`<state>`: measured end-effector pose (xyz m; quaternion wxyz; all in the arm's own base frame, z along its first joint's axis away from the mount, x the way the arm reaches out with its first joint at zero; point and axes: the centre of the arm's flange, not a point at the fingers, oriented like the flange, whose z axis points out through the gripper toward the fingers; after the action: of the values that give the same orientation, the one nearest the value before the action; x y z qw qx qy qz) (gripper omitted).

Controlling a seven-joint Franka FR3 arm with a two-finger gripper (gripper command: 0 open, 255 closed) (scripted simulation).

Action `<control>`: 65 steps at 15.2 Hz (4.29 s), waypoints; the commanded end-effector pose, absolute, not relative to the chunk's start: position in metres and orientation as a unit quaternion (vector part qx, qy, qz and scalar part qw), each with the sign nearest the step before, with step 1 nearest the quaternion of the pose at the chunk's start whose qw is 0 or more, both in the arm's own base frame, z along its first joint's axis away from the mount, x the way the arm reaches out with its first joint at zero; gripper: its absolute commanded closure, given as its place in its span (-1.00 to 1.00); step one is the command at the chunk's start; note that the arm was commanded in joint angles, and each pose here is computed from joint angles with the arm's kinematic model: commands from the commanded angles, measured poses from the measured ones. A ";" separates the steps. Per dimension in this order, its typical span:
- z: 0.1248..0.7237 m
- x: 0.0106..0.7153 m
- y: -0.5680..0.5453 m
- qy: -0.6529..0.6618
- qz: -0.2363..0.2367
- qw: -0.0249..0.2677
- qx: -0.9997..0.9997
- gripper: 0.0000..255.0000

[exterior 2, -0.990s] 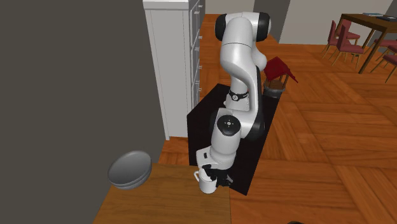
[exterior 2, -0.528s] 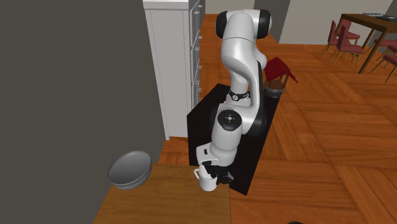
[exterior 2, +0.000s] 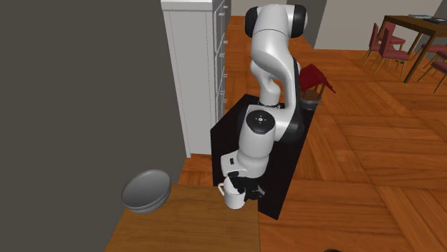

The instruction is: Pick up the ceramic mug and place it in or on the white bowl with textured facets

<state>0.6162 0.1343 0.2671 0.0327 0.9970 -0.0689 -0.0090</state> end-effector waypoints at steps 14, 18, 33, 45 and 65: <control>0.348 0.616 0.134 -0.069 -0.009 0.033 0.997 1.00; 0.369 0.616 0.134 -0.069 -0.009 0.033 0.997 1.00; 0.388 0.684 -0.023 -0.069 -0.009 0.033 0.997 1.00; 0.398 0.746 -0.168 -0.069 -0.009 0.033 0.997 1.00; 0.307 0.754 -0.187 -0.069 -0.009 0.033 0.997 1.00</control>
<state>0.7543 -0.1862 0.3091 0.0326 0.9970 -0.0689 -0.0098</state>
